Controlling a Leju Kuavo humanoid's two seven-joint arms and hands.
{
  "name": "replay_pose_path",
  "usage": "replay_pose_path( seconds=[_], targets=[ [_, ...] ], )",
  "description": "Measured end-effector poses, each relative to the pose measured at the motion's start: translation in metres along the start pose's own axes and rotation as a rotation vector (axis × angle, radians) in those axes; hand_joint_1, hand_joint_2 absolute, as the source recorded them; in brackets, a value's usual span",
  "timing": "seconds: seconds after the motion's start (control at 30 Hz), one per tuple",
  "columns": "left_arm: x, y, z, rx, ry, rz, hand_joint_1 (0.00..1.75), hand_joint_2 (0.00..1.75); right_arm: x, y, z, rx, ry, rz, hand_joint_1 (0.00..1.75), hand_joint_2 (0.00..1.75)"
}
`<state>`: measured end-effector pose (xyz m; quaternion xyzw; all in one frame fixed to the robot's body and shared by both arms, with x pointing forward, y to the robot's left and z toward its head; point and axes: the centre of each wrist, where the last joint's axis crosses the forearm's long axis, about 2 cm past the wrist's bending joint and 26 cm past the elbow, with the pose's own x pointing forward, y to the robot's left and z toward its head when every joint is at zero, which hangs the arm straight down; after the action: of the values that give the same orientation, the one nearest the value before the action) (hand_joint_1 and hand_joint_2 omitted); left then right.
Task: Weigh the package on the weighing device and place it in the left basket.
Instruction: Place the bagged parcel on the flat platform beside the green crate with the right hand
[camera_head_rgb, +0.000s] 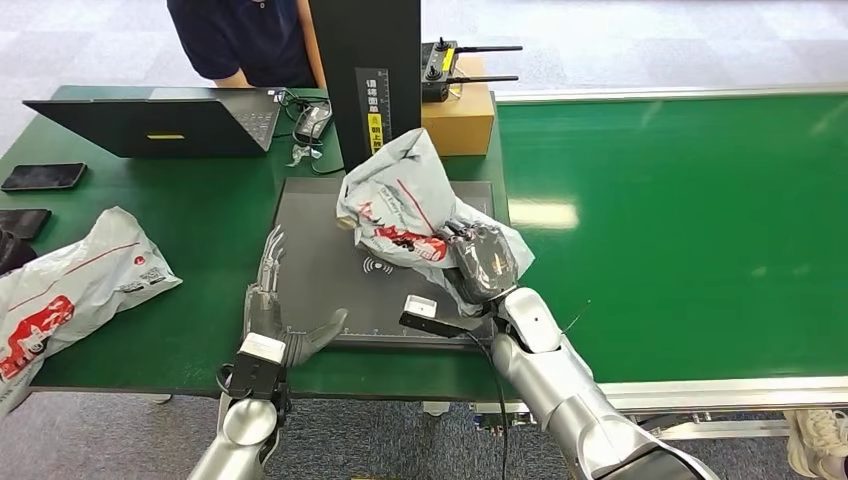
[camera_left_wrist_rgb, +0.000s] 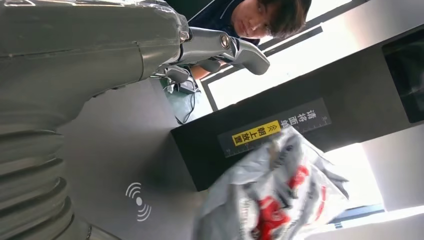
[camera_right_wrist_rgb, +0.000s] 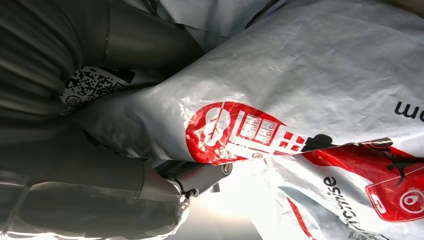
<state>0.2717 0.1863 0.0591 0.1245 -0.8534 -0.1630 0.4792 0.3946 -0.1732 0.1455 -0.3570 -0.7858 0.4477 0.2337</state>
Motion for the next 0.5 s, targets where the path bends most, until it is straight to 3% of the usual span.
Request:
replay_pose_path(
  seconds=[0.3,0.33,0.43,0.5],
  targets=[
    [0.001,0.003,-0.014,0.001,-0.024,0.013,0.0,1.75,0.027,0.016,0.007,0.068,-0.129,-0.012,1.43,1.75],
    [0.001,0.003,-0.016,0.0,-0.028,0.015,0.0,1.75,0.03,0.018,0.008,0.075,-0.138,-0.01,1.17,1.75],
    [0.002,0.004,-0.022,0.001,-0.037,0.023,0.0,1.75,0.039,0.022,0.013,0.099,-0.154,0.011,0.12,1.75],
    [0.002,0.004,-0.026,0.006,-0.04,0.028,0.0,1.75,0.044,0.024,0.016,0.114,-0.147,0.033,0.0,1.75]
  ],
)
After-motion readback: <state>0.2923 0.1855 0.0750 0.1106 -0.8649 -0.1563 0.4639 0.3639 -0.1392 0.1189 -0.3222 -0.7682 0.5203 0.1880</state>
